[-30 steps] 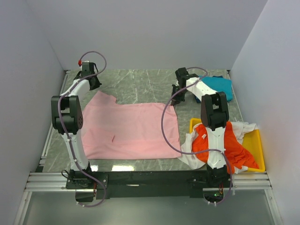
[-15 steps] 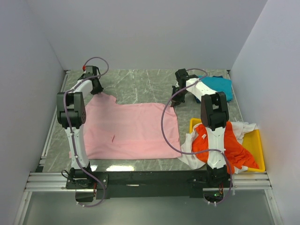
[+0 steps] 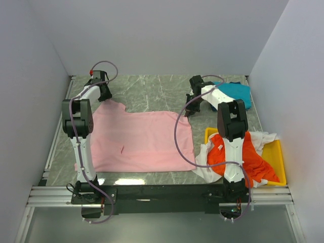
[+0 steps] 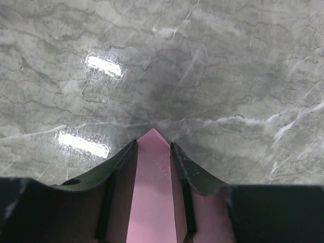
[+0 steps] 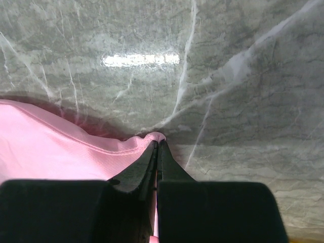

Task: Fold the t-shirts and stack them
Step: Fold the tshirt

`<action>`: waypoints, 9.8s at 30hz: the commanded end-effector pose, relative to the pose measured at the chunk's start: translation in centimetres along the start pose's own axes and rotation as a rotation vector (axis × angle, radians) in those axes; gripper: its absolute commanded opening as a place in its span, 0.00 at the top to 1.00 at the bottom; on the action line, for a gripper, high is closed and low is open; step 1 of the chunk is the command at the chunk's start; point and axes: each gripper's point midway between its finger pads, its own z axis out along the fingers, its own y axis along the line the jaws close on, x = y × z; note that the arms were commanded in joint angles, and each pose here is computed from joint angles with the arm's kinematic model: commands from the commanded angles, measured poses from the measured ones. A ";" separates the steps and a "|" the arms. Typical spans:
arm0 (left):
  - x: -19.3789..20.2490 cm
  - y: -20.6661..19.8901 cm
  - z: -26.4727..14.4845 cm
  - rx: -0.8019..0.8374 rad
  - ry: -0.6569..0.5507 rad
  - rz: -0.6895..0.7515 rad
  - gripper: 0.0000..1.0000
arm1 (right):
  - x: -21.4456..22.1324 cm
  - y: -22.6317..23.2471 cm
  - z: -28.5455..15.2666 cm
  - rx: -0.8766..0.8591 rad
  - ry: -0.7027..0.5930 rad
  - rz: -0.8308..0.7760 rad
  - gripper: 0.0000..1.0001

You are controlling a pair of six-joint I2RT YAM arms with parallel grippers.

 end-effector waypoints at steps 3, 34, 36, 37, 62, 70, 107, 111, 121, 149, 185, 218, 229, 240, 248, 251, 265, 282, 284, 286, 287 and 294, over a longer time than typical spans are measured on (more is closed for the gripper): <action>-0.4 0.4 0.9 -0.024 -0.009 0.018 0.63 | -0.7 1.5 -2.4 -0.038 -0.053 -0.022 1.00; -2.8 -0.6 -0.9 0.025 -0.071 0.004 1.00 | -2.8 2.7 -4.2 -0.055 -0.120 -0.028 1.00; -3.5 -1.0 -1.1 0.035 -0.088 0.001 1.00 | -3.1 2.7 -4.2 -0.050 -0.124 -0.031 1.00; -3.7 -1.2 -1.2 0.040 -0.094 0.001 1.00 | -3.3 2.6 -4.2 -0.043 -0.131 -0.031 1.00; -11.4 -4.9 -6.7 0.248 -0.316 0.005 1.00 | -9.3 3.9 -5.9 -0.069 -0.269 -0.028 1.00; -7.7 -1.1 -10.6 0.200 -0.311 -0.024 1.00 | -6.5 3.9 -7.9 -0.110 -0.275 -0.069 1.00; 4.7 11.3 -20.7 -0.170 -0.247 -0.216 1.00 | 7.1 2.3 -9.4 -0.116 -0.164 -0.126 1.00; 5.0 11.7 -21.2 -0.180 -0.252 -0.222 1.00 | 8.6 1.9 -8.9 -0.107 -0.141 -0.126 1.00; 7.2 12.4 -21.1 -0.200 -0.209 -0.245 1.00 | 11.1 0.8 -7.3 -0.072 -0.094 -0.119 1.00; 7.3 6.7 -22.5 0.095 -0.198 -0.361 0.37 | 9.8 4.2 -7.1 -0.112 -0.101 -0.192 0.51; 15.9 5.4 -19.1 0.207 -0.012 -0.410 0.36 | 12.6 2.6 -3.6 -0.097 0.002 -0.166 0.52; 14.3 1.2 -16.4 0.360 0.028 -0.424 0.35 | 13.0 2.3 -3.3 -0.090 0.018 -0.165 0.52; 16.0 1.2 -17.8 0.380 0.045 -0.436 0.35 | 13.2 2.3 -2.8 -0.086 0.035 -0.168 0.52; 16.6 0.0 -18.9 0.408 0.067 -0.403 0.35 | 14.1 1.3 -2.1 -0.047 0.067 -0.155 0.53; 17.6 0.4 -19.6 0.412 0.080 -0.385 0.35 | 14.5 0.9 -3.1 -0.028 0.054 -0.166 0.53; 16.5 0.4 -20.3 0.407 0.048 -0.379 0.35 | 14.8 0.6 -3.5 -0.020 0.051 -0.168 0.53; 12.8 -0.2 -20.2 0.382 -0.016 -0.350 0.35 | 16.2 0.6 -4.3 -0.002 0.040 -0.191 0.63; 14.2 -2.1 -18.7 0.442 0.027 -0.363 0.36 | 16.8 0.6 -4.0 0.001 0.053 -0.197 0.65; 15.1 -2.1 -18.8 0.445 0.042 -0.367 0.36 | 16.9 0.6 -3.9 0.002 0.056 -0.198 0.65; 15.6 -2.2 -18.9 0.449 0.048 -0.367 0.36 | 17.0 0.6 -4.0 0.003 0.056 -0.202 0.65; 15.9 -2.1 -19.0 0.449 0.055 -0.369 0.36 | 17.0 0.6 -4.0 0.003 0.056 -0.199 0.65; 17.2 -2.4 -19.3 0.456 0.073 -0.369 0.36 | 17.3 0.6 -3.8 0.003 0.066 -0.204 0.65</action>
